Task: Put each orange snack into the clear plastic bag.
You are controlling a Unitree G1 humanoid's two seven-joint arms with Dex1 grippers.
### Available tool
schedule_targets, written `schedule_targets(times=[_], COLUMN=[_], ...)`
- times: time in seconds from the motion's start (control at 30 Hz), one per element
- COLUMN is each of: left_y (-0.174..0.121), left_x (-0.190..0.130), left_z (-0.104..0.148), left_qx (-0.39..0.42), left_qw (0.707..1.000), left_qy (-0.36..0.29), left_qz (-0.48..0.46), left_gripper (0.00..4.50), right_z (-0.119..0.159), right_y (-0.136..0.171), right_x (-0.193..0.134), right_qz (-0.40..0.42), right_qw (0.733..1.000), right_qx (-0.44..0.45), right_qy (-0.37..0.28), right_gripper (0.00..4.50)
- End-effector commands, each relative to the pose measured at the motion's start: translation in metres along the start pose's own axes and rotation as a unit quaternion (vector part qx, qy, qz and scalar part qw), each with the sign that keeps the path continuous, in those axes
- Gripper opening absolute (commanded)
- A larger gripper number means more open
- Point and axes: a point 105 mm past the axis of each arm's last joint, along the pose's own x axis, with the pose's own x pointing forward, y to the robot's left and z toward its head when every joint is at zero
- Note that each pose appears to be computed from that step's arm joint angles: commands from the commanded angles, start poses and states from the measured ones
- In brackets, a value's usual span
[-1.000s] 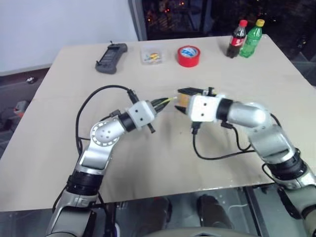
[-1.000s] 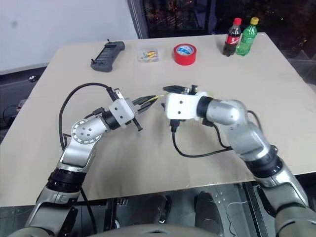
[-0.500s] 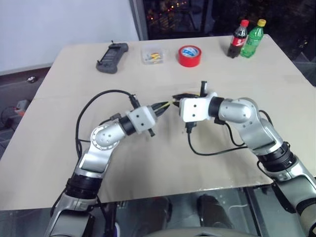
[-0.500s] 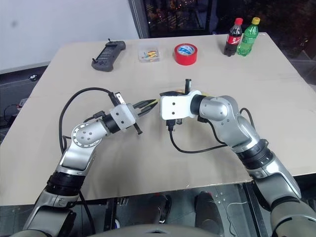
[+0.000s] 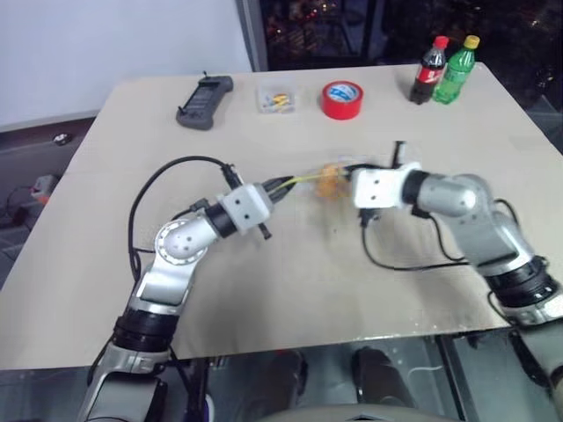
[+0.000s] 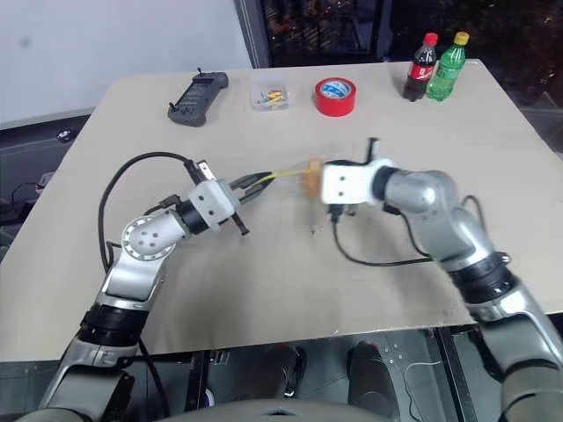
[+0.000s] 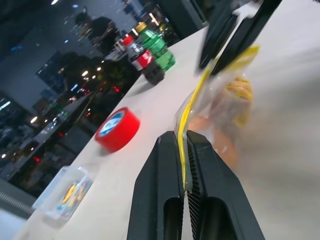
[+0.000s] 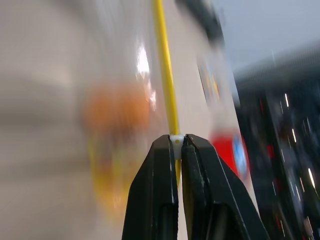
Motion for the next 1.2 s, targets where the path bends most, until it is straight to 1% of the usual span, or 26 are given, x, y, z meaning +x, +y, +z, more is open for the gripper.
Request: schedule_targets(times=[0.03, 0.2, 0.3, 0.33, 0.4, 0.43, 0.5, 0.6, 0.67, 0.7, 0.77, 0.8, 0.83, 0.87, 0.9, 0.93, 0.97, 1.0, 1.03, 1.13, 1.17, 1.2], left_y=[0.023, 0.030, 0.049, 0.060, 0.083, 0.088, 0.091, 0.072, 0.058, 0.048, 0.013, 0.000, -0.007, -0.019, -0.029, -0.036, -0.041, -0.042, -0.039, -0.028, -0.026, -0.024], left_x=[-0.009, 0.002, 0.021, 0.028, 0.039, 0.043, 0.048, 0.051, 0.049, 0.047, 0.031, 0.024, 0.020, 0.010, 0.002, -0.005, -0.014, -0.020, -0.028, -0.054, -0.062, -0.071], left_z=[0.004, 0.002, 0.004, 0.009, 0.021, 0.024, 0.025, 0.018, 0.013, 0.011, 0.002, -0.001, -0.002, -0.006, -0.009, -0.011, -0.014, -0.014, -0.015, -0.017, -0.017, -0.018], left_qx=[0.005, -0.024, -0.065, -0.064, -0.050, -0.041, -0.026, -0.030, -0.030, -0.024, -0.024, -0.028, -0.031, -0.041, -0.051, -0.060, -0.097, -0.133, -0.170, -0.245, -0.265, -0.278], left_qw=[0.999, 0.998, 0.994, 0.993, 0.992, 0.993, 0.995, 0.998, 0.999, 0.999, 0.997, 0.996, 0.995, 0.992, 0.989, 0.986, 0.982, 0.978, 0.972, 0.956, 0.951, 0.947], left_qy=[-0.006, -0.008, -0.018, -0.027, -0.046, -0.051, -0.052, -0.039, -0.030, -0.025, -0.011, -0.006, -0.004, 0.007, 0.017, 0.027, 0.040, 0.049, 0.058, 0.078, 0.083, 0.092], left_qz=[0.044, 0.060, 0.090, 0.096, 0.102, 0.100, 0.085, 0.037, 0.010, -0.010, -0.067, -0.087, -0.097, -0.119, -0.136, -0.150, -0.154, -0.155, -0.149, -0.140, -0.139, -0.137], left_gripper=[0.00, 0.00, 0.00, 0.00, 0.00, 0.00, 0.00, 0.00, 0.00, 0.00, 0.00, 0.00, 0.00, 0.37, 0.59, 0.91, 1.30, 1.73, 2.30, 3.79, 4.17, 4.43], right_z=[-0.037, -0.055, -0.064, -0.063, -0.053, -0.050, -0.043, -0.031, -0.027, -0.026, -0.022, -0.021, -0.020, -0.022, -0.023, -0.025, -0.026, -0.026, -0.027, -0.036, -0.038, -0.041], right_y=[-0.027, -0.043, -0.068, -0.079, -0.092, -0.096, -0.093, -0.079, -0.064, -0.053, -0.015, -0.001, 0.007, 0.016, 0.025, 0.034, 0.044, 0.051, 0.058, 0.070, 0.072, 0.073], right_x=[-0.030, -0.039, -0.040, -0.041, -0.046, -0.048, -0.054, -0.065, -0.069, -0.071, -0.075, -0.078, -0.079, -0.081, -0.082, -0.084, -0.087, -0.090, -0.095, -0.117, -0.124, -0.132], right_qz=[-0.058, -0.093, -0.146, -0.165, -0.176, -0.179, -0.160, -0.145, -0.124, -0.108, -0.051, -0.031, -0.020, -0.018, -0.013, -0.002, 0.008, 0.013, 0.022, 0.033, 0.034, 0.036], right_qw=[0.995, 0.990, 0.982, 0.980, 0.981, 0.981, 0.985, 0.989, 0.992, 0.994, 0.997, 0.998, 0.997, 0.996, 0.994, 0.993, 0.990, 0.986, 0.981, 0.965, 0.959, 0.953], right_qx=[0.007, 0.010, 0.003, 0.003, 0.028, 0.035, 0.018, 0.012, 0.012, 0.017, 0.047, 0.060, 0.068, 0.087, 0.106, 0.118, 0.139, 0.165, 0.191, 0.255, 0.276, 0.296], right_qy=[0.075, 0.104, 0.117, 0.111, 0.079, 0.071, 0.055, 0.025, 0.018, 0.021, 0.019, 0.020, 0.023, 0.024, 0.026, 0.029, 0.031, 0.027, 0.028, 0.042, 0.043, 0.046], right_gripper=[0.20, 0.20, 0.20, 0.20, 0.20, 0.20, 0.20, 0.20, 0.20, 0.20, 0.20, 0.20, 0.20, 0.46, 0.62, 0.95, 1.32, 1.83, 2.36, 3.89, 4.31, 4.49])
